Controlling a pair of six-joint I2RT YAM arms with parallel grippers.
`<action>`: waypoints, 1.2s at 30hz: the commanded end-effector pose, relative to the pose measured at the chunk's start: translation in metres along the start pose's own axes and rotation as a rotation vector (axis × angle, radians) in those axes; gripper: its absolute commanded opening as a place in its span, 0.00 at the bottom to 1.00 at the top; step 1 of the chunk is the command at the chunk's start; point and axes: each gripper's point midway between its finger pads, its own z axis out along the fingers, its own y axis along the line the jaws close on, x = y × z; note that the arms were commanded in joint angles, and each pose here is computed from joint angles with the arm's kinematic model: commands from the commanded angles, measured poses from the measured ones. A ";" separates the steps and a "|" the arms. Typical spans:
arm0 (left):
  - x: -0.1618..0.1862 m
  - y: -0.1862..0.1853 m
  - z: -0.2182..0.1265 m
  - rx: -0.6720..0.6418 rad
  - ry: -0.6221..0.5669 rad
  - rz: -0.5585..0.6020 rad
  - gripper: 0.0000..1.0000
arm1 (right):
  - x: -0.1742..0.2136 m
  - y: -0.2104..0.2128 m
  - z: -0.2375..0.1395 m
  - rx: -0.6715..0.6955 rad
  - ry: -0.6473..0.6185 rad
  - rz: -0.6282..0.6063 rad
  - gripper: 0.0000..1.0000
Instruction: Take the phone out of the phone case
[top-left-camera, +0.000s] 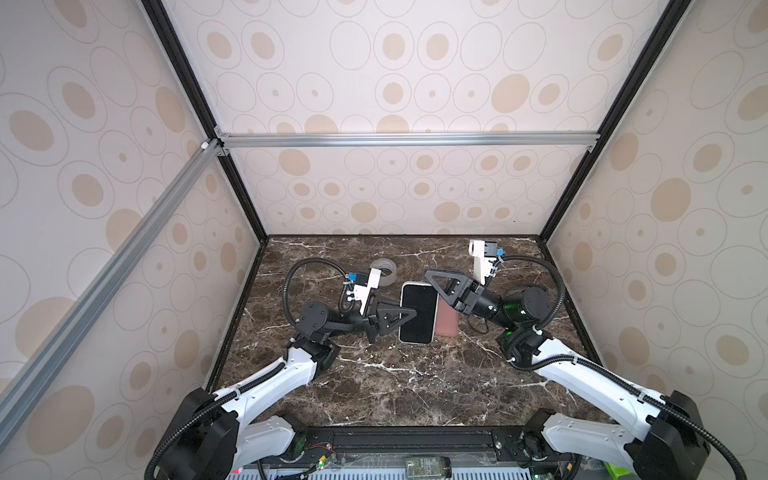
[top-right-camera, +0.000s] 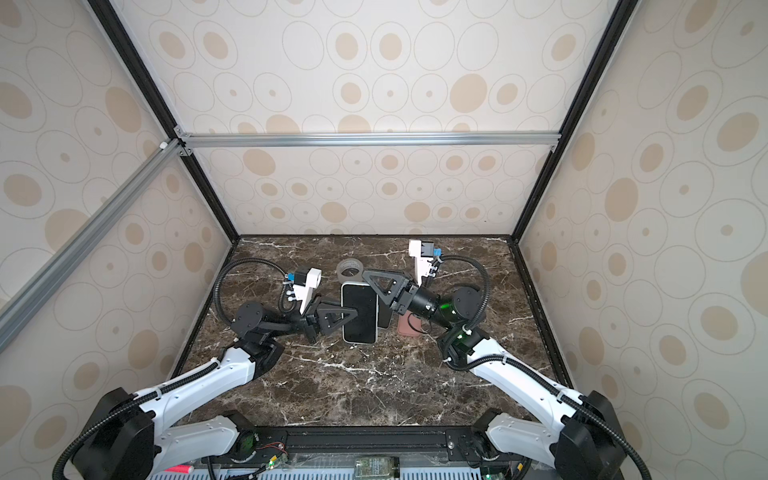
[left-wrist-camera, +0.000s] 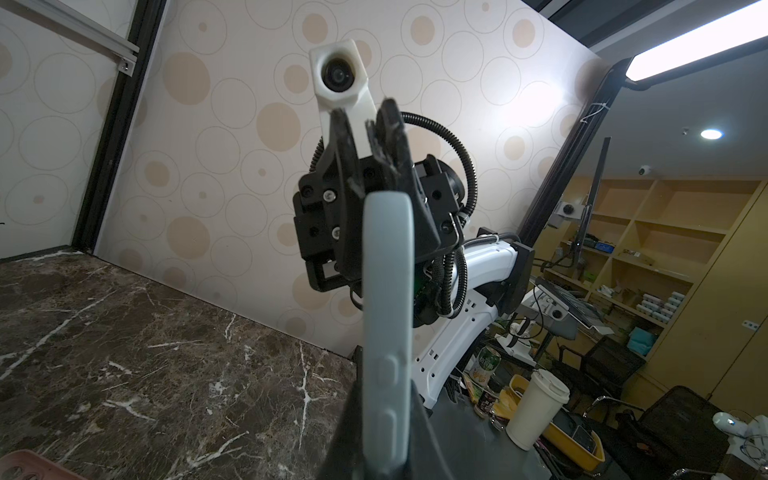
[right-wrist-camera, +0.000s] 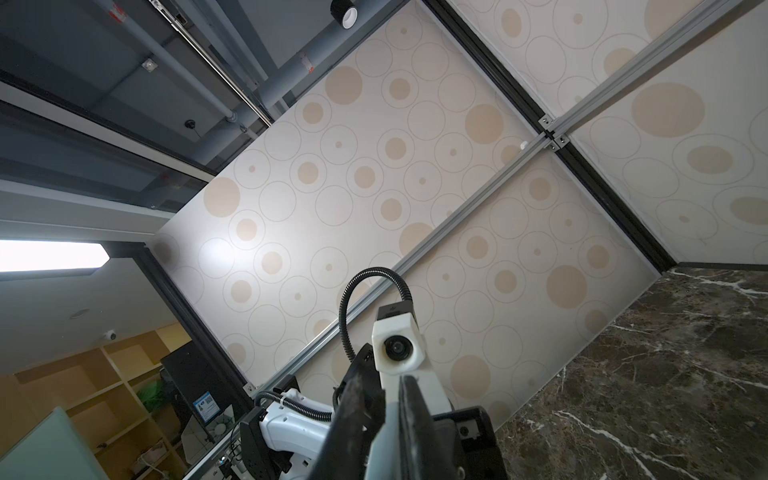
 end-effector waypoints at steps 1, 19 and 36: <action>-0.026 -0.029 0.003 0.072 -0.051 0.121 0.00 | 0.007 0.003 0.001 -0.015 0.016 0.057 0.13; -0.038 -0.023 0.016 0.029 0.014 0.274 0.00 | 0.011 0.021 0.010 -0.052 0.050 0.110 0.00; -0.076 -0.035 0.042 0.073 0.116 0.462 0.00 | 0.012 0.040 0.016 -0.070 0.097 0.166 0.00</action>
